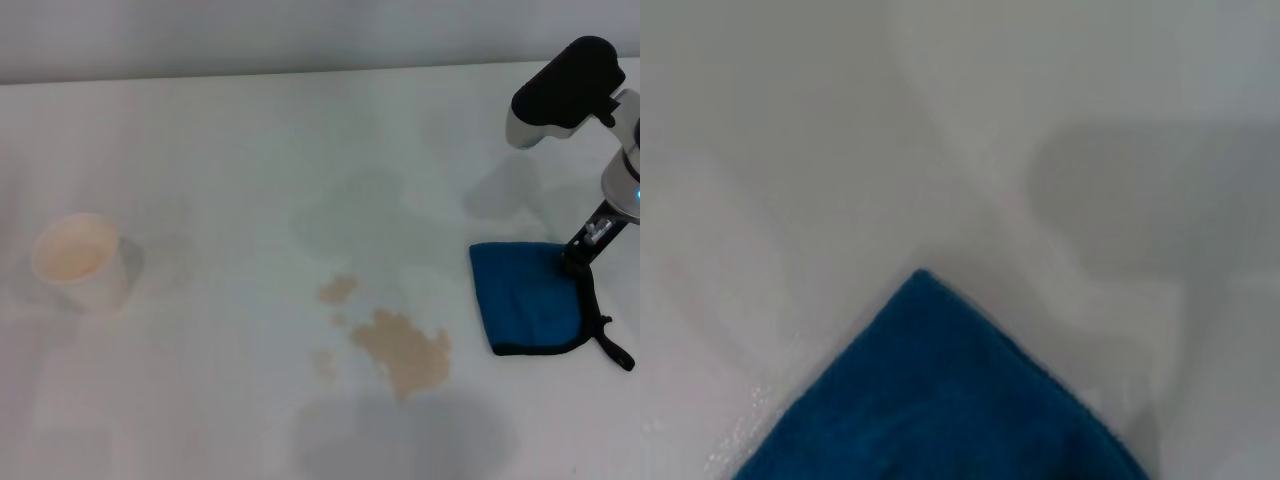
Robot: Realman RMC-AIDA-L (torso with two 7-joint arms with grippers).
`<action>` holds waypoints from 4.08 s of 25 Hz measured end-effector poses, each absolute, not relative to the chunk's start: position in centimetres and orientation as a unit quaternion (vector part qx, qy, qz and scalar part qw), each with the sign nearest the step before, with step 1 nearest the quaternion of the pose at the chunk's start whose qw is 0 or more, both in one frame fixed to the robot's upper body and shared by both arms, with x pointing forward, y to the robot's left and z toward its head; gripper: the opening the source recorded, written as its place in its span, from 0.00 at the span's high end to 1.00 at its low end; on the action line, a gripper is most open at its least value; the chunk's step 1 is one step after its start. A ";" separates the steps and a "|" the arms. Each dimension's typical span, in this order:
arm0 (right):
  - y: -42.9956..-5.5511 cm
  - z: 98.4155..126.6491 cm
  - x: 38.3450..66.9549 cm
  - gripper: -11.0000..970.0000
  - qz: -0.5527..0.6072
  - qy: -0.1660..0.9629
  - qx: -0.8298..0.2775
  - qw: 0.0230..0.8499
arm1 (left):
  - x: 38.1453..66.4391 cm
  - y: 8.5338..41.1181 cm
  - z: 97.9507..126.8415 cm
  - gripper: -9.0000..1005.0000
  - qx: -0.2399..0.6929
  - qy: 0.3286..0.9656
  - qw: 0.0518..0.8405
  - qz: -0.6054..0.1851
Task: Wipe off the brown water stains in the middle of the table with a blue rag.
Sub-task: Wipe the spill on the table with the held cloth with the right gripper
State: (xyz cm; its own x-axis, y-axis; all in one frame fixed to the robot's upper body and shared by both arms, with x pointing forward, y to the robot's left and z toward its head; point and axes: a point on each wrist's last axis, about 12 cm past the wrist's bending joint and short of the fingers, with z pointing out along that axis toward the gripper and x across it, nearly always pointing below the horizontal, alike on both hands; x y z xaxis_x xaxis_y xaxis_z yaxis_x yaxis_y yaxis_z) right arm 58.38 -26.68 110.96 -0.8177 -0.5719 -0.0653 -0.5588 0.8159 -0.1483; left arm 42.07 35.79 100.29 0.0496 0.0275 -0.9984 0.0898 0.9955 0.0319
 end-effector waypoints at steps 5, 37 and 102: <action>-26.7 110.8 58.3 0.71 -0.058 0.950 -0.301 0.049 | 42.1 35.8 100.3 0.12 0.043 0.689 0.723 -0.022; -17.8 111.6 55.7 0.94 0.161 0.883 -0.440 0.015 | 43.1 35.5 100.5 0.12 0.048 0.687 0.724 -0.026; -13.1 112.8 66.0 0.94 0.100 0.864 -0.382 0.313 | 44.4 34.5 101.1 0.13 0.068 0.673 0.735 -0.043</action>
